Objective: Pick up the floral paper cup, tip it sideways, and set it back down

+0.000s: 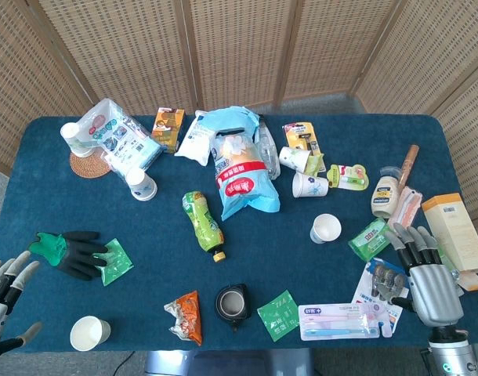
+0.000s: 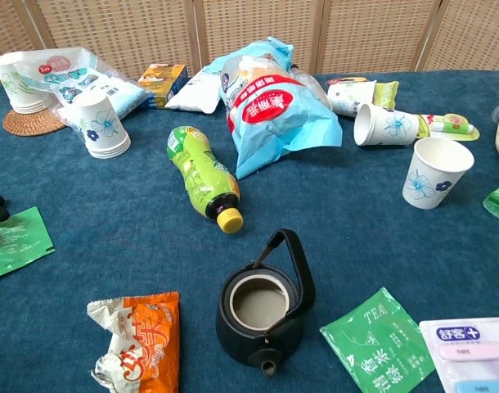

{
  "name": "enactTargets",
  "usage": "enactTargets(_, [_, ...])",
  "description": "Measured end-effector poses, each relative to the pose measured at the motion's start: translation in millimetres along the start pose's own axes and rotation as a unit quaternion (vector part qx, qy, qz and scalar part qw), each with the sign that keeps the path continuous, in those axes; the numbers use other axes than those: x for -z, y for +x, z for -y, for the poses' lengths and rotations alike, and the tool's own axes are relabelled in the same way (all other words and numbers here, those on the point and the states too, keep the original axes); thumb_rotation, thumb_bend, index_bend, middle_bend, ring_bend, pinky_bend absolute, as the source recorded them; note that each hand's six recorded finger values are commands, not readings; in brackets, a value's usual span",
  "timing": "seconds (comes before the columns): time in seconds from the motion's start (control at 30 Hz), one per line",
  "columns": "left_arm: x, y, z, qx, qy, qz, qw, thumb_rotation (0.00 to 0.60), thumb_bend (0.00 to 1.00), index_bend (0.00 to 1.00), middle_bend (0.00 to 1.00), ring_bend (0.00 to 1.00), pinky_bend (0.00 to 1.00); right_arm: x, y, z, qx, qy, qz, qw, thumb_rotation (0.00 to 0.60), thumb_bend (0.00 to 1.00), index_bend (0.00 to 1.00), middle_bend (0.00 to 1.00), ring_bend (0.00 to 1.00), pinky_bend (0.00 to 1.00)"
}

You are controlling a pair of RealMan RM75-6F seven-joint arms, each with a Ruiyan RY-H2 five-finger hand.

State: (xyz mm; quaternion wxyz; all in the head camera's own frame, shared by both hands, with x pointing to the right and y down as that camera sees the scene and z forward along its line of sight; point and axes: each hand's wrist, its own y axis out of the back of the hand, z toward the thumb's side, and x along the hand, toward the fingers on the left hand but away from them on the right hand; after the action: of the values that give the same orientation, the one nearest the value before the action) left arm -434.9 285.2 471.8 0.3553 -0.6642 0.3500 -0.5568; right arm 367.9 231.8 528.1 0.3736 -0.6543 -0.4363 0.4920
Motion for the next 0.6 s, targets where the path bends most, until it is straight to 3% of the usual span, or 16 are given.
enactTargets(0.6, [0.0,-0.8,-1.2,-0.001,-0.003,0.001,1.0,0.6,0.24,0.0,0.0,0.0,0.0,-1.1,-1.3,8.0,-0.021,-0.025,-0.001,0.9995,0.6,0.08,0.12,0.0,0.0,0.0])
